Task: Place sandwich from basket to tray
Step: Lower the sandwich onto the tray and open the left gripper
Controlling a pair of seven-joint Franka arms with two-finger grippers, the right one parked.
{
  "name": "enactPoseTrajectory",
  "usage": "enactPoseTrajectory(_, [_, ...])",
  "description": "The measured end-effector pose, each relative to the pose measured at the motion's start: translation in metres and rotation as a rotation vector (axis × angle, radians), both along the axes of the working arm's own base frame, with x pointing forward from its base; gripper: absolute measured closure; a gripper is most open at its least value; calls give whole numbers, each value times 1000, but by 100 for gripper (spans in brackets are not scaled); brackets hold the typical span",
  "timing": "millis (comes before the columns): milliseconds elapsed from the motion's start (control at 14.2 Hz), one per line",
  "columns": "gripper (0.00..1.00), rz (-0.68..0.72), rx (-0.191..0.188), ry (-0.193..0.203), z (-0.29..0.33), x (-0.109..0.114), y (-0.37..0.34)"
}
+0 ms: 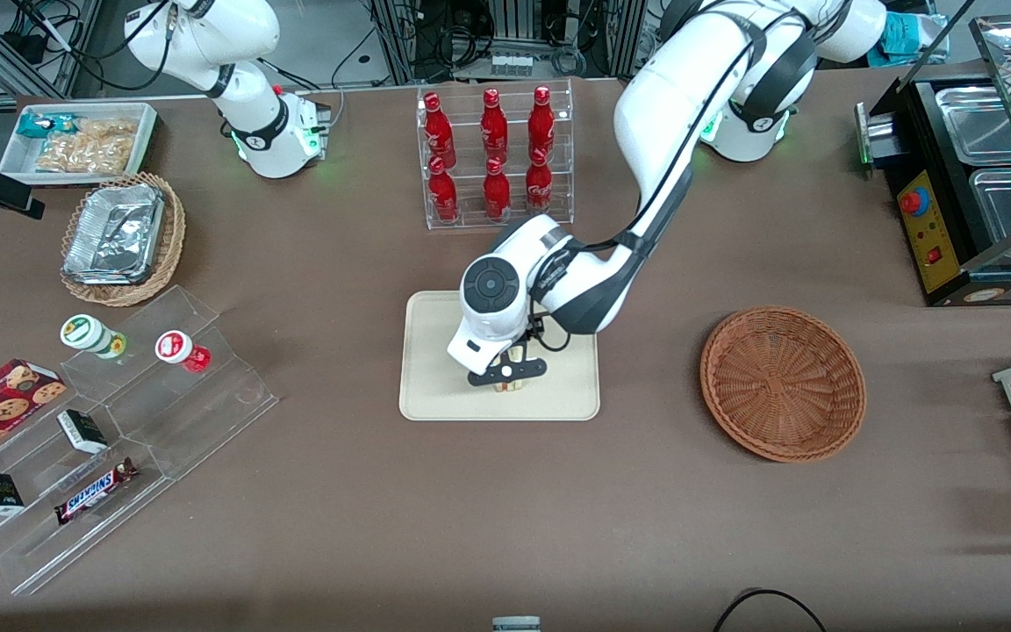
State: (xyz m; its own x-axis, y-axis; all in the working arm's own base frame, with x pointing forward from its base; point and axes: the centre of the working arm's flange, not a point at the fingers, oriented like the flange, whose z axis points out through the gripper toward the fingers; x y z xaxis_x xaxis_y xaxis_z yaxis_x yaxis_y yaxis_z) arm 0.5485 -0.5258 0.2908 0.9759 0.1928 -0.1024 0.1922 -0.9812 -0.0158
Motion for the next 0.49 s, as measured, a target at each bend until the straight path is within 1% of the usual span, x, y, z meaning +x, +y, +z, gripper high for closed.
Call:
enactPoseTrajectory(70, [1,28,5,-25,27,10,11])
enactPoseTrajectory(141, [0,52,15,-40,54,18,25])
enactPoseTrajectory(211, [0,71,34,-37,79,23,42])
enactPoseTrajectory(352, [0,115,96,-14,126,30,83])
enactPoseTrajectory(423, [0,145,117,-6,149,36,108])
enactPoseTrajectory(493, [0,165,124,1,174,42,136])
